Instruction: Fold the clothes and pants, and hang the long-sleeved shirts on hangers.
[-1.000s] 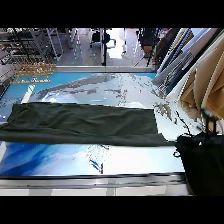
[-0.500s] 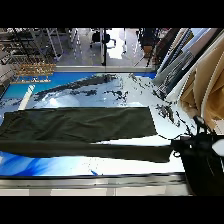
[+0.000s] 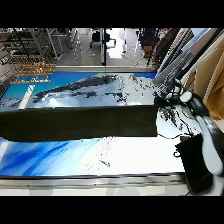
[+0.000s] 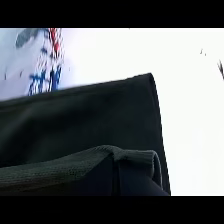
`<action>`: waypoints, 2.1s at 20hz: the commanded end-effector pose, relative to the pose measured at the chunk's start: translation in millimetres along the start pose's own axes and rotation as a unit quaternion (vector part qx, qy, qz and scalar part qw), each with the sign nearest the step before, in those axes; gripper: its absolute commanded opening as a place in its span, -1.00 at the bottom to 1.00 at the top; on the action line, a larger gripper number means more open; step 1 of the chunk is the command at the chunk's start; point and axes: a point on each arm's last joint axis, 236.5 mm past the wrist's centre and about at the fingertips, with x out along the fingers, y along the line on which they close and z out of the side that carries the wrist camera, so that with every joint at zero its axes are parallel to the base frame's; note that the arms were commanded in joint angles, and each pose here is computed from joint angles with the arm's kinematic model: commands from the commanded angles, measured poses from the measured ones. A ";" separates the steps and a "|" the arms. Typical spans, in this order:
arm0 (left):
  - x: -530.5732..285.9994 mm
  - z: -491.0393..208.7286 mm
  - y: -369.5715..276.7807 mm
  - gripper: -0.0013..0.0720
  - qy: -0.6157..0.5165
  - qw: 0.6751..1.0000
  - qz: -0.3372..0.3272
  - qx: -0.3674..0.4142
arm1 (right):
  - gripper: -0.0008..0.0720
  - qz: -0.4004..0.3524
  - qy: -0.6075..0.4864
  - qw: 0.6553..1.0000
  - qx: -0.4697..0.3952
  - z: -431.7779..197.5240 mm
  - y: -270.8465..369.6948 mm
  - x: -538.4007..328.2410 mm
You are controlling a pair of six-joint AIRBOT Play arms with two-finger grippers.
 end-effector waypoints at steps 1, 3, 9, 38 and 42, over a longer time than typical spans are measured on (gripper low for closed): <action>59.3 -5.8 -28.6 -0.85 -0.027 1.000 -0.003 -0.001 | -0.83 0.021 -0.012 0.999 0.033 29.5 -0.1 68.4; 83.0 -24.5 -36.8 -0.02 -0.008 1.000 -0.007 0.006 | 0.54 0.035 0.005 0.998 0.049 19.7 3.1 81.9; 35.9 -68.7 -18.2 0.82 0.120 0.992 -0.005 0.045 | 0.72 0.059 0.173 0.983 -0.005 -50.4 4.2 27.5; 67.0 -131.4 -2.9 -0.92 0.224 0.970 -0.037 -0.091 | -0.91 0.136 0.151 0.966 0.161 -171.6 96.7 32.9; 12.0 -121.2 24.0 -0.92 0.241 0.970 0.013 -0.016 | -0.91 0.088 0.256 0.963 0.003 -212.3 78.7 -28.7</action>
